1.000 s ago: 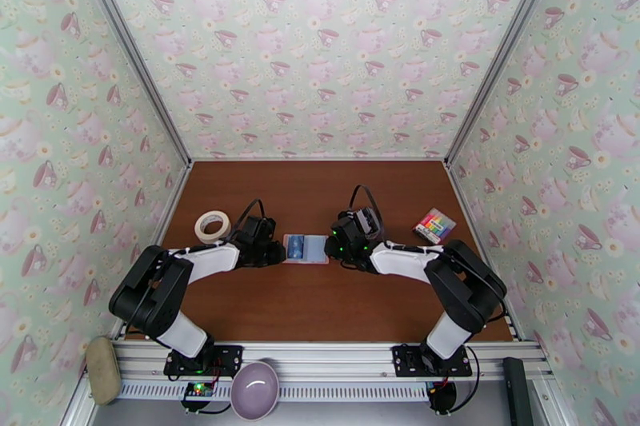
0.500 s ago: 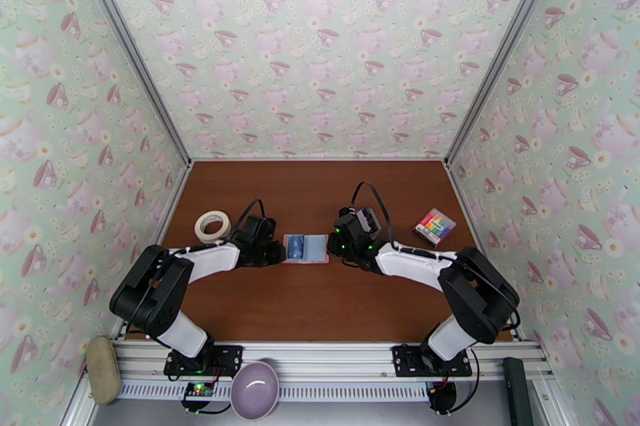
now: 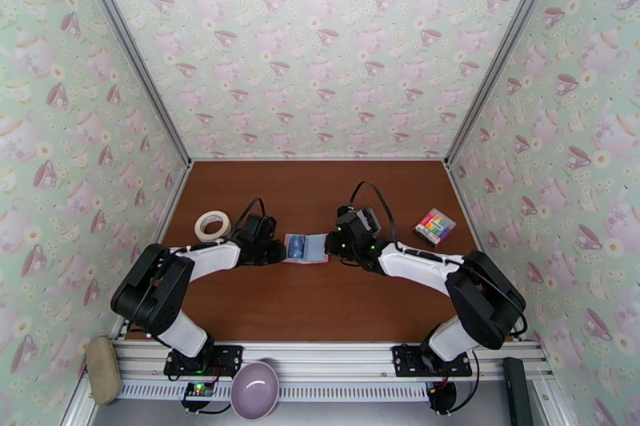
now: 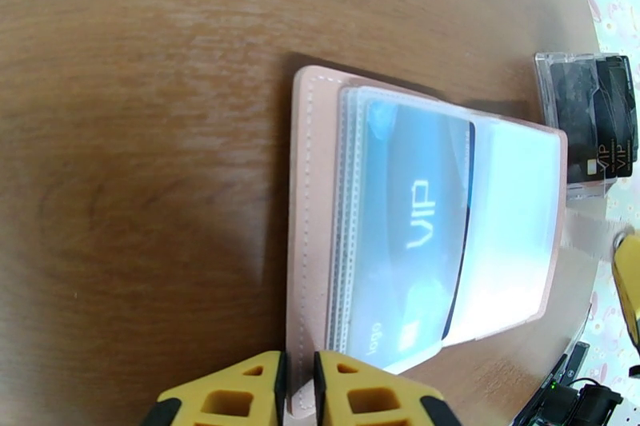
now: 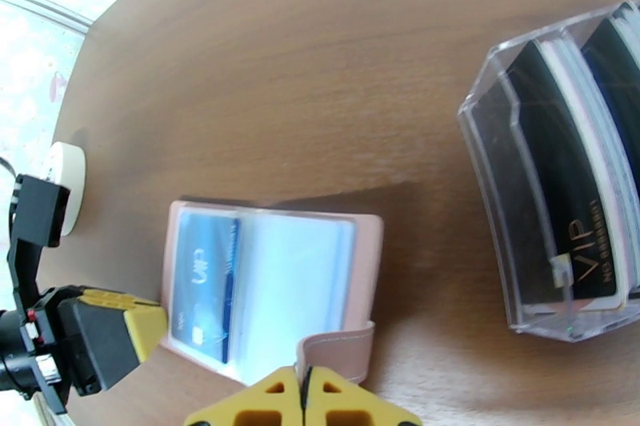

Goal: Put the credit cards into the card holder

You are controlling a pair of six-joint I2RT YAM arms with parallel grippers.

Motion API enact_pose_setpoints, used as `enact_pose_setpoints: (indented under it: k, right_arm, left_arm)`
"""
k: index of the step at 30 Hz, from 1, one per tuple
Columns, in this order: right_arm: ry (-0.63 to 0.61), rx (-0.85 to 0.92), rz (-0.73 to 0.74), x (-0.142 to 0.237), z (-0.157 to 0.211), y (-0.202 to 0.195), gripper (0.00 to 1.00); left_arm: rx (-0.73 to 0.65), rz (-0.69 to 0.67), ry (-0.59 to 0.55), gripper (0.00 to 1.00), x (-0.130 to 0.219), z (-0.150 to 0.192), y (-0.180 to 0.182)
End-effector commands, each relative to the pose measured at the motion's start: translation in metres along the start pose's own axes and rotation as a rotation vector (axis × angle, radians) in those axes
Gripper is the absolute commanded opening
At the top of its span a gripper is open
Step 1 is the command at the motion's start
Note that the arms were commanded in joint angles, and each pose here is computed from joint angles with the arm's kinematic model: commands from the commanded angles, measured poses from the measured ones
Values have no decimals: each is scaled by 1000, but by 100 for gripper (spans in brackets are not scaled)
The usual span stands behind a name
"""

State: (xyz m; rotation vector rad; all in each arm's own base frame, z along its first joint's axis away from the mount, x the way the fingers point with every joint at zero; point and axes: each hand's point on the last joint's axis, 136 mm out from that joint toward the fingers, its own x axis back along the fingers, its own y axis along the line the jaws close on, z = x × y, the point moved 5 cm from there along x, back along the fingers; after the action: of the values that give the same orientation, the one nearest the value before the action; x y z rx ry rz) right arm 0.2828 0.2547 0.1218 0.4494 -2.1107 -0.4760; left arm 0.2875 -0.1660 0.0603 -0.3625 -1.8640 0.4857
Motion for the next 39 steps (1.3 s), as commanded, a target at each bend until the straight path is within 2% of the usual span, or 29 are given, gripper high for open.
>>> enact_pose_setpoints:
  k: [1, 12, 24, 27, 33, 39]
  right_arm:
    - [-15, -13, -94, 7, -12, 24, 6]
    - [0, 7, -167, 0, -16, 60, 6]
    - [57, 17, -261, -26, -8, 105, 6]
    - [67, 13, -271, -33, -6, 109, 6]
    - [83, -4, -299, -41, -4, 115, 6]
    - [101, -17, -307, -53, 1, 116, 7]
  left_arm:
    - [-12, 19, 5, 17, -2, -4, -7]
    - [-6, 19, 12, 17, -5, -1, -4]
    - [-2, 22, 7, 21, -3, 2, -3]
    - [-4, 18, 5, 23, -1, 2, -3]
    - [-3, 3, -9, 35, 7, 0, 0]
    - [6, -7, -30, 39, 18, -3, 4]
